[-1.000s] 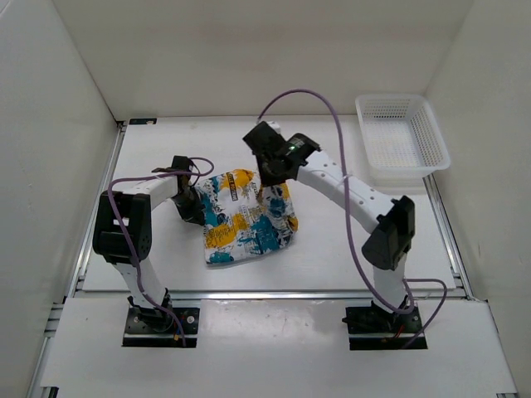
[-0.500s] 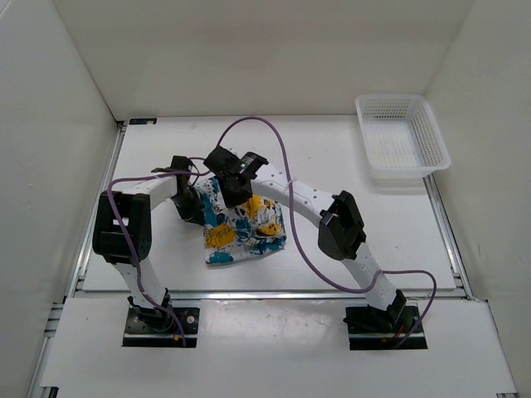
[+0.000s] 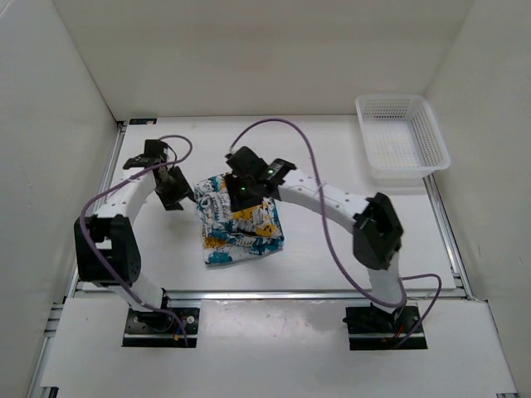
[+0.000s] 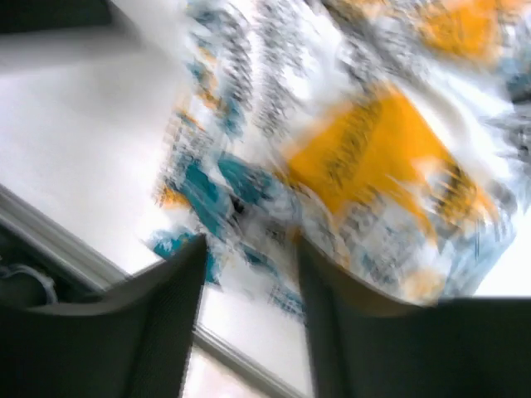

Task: Fold and stack the shorts
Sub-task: Fold the shorts

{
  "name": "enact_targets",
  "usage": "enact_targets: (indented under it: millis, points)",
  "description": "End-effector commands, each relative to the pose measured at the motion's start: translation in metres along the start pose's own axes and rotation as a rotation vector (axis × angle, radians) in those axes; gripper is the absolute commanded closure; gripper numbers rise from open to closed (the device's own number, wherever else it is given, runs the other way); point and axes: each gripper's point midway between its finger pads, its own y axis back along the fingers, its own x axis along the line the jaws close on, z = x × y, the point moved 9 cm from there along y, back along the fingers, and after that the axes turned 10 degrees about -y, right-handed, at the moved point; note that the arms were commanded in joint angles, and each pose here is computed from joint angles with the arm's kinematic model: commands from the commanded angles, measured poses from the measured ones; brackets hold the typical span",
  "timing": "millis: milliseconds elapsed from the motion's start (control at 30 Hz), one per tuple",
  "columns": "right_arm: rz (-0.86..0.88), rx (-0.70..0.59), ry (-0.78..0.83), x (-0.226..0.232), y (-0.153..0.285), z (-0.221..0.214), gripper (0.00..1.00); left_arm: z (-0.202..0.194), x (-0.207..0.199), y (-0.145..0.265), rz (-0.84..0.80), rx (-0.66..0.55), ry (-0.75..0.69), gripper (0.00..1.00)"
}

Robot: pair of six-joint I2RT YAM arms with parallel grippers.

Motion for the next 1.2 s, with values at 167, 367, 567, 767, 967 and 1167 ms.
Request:
enact_targets:
  millis: [167,367,567,767,967,1167]
  points:
    - [-0.081,-0.072,-0.143,-0.076,0.04,-0.017,0.97,0.003,-0.034,0.063,-0.119,-0.143,-0.131,0.89]
    - [-0.143,0.018,-0.158,-0.091,-0.002,-0.026,1.0,0.006,-0.067,0.015,-0.117,-0.046,-0.194,0.89]
    - [-0.186,0.106,-0.172,-0.106,-0.038,-0.039,1.0,0.016,-0.06,-0.041,0.012,0.054,-0.2,0.89]
    - [-0.187,-0.023,-0.159,-0.094,0.012,-0.01,0.37,0.026,-0.071,-0.011,-0.053,0.012,-0.225,0.89]
    - [-0.331,-0.344,-0.142,-0.098,0.13,0.009,0.0,0.035,-0.084,0.106,-0.138,-0.226,-0.316,0.54]
    - [-0.514,-0.55,-0.228,-0.144,0.217,-0.031,0.0,-0.006,-0.064,0.182,-0.191,-0.41,-0.361,0.25]
